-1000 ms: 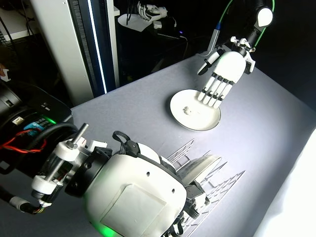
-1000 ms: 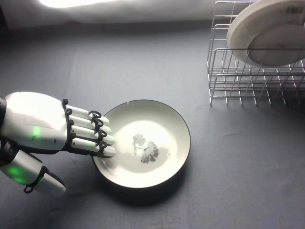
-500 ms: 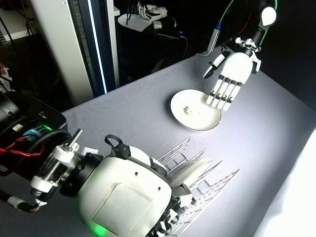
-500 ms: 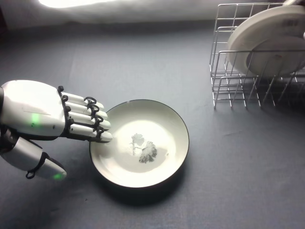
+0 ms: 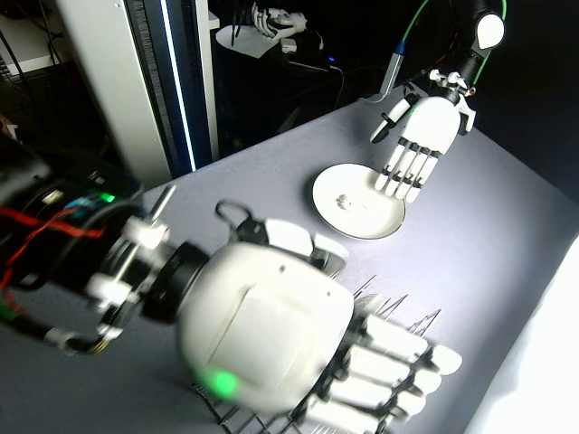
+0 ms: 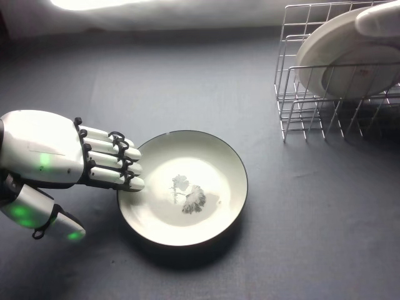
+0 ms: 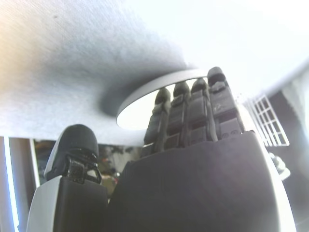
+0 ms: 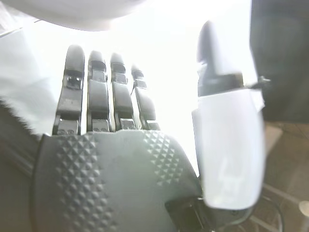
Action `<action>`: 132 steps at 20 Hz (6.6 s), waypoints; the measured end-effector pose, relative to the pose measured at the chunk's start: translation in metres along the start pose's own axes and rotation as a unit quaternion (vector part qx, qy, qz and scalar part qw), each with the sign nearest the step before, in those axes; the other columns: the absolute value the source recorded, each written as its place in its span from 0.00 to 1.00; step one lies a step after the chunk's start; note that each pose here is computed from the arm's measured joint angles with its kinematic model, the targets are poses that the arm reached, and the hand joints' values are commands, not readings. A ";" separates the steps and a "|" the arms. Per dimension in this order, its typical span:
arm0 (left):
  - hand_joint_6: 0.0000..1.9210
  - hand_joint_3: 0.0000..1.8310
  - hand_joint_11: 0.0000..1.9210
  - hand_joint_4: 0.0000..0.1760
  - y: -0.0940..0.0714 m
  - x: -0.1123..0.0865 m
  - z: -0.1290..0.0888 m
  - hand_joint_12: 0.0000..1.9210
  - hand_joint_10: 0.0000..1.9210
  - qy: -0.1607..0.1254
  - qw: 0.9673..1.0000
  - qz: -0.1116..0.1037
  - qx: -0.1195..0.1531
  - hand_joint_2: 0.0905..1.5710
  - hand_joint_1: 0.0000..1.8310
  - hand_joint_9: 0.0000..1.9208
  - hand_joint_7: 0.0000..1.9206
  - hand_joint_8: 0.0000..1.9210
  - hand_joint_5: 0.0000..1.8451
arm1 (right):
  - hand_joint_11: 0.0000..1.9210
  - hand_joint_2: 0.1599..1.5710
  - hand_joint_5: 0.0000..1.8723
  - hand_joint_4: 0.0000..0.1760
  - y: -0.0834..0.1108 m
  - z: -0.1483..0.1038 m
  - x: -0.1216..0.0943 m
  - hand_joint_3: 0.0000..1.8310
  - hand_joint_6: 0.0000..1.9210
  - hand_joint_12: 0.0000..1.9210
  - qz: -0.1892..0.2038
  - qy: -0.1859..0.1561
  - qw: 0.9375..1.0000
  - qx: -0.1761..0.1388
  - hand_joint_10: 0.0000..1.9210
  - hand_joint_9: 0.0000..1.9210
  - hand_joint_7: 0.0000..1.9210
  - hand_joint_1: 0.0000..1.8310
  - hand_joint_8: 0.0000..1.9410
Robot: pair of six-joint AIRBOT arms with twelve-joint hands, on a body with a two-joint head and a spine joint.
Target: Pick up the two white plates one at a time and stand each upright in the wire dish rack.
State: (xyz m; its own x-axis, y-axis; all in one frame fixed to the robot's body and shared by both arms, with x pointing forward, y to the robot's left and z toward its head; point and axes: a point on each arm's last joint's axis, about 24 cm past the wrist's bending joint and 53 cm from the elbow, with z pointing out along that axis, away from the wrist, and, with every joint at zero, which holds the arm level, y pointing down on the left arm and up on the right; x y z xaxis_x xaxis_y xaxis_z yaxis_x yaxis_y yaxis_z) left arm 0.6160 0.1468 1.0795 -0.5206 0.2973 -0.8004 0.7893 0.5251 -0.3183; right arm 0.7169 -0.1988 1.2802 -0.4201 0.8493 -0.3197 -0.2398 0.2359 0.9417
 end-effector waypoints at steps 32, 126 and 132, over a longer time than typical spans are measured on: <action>0.01 0.00 0.00 0.00 0.003 0.041 0.002 0.00 0.00 0.041 0.999 -0.025 -0.004 0.82 0.00 0.00 0.02 0.01 0.03 | 0.00 0.68 0.00 0.00 0.003 -0.044 0.272 0.00 0.00 0.10 -0.370 0.341 0.846 -0.175 0.00 0.00 0.00 0.84 0.00; 0.01 0.00 0.00 0.00 0.037 -0.056 -0.052 0.00 0.00 -0.063 0.997 -0.008 -0.039 0.83 0.00 0.00 0.00 0.00 0.02 | 0.43 0.67 0.48 0.00 0.071 0.001 0.074 0.00 0.61 0.63 0.084 0.062 0.993 -0.046 0.56 0.51 0.53 0.75 0.38; 0.00 0.00 0.00 0.00 0.033 -0.057 -0.049 0.00 0.00 -0.065 0.997 -0.007 -0.033 0.83 0.00 0.00 0.00 0.00 0.00 | 0.43 0.66 0.49 0.00 0.031 -0.006 0.061 0.00 0.58 0.66 0.066 0.051 0.997 -0.003 0.57 0.53 0.54 0.75 0.37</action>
State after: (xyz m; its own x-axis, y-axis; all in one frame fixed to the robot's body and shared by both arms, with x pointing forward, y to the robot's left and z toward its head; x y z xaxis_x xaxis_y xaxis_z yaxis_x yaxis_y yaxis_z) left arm 0.6557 0.1865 1.1400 -0.4814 0.1869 -0.8564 0.7568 0.5815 -0.2985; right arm 0.6787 -0.1424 1.2893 -0.5344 0.8208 -0.2016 -0.1814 0.1216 0.9759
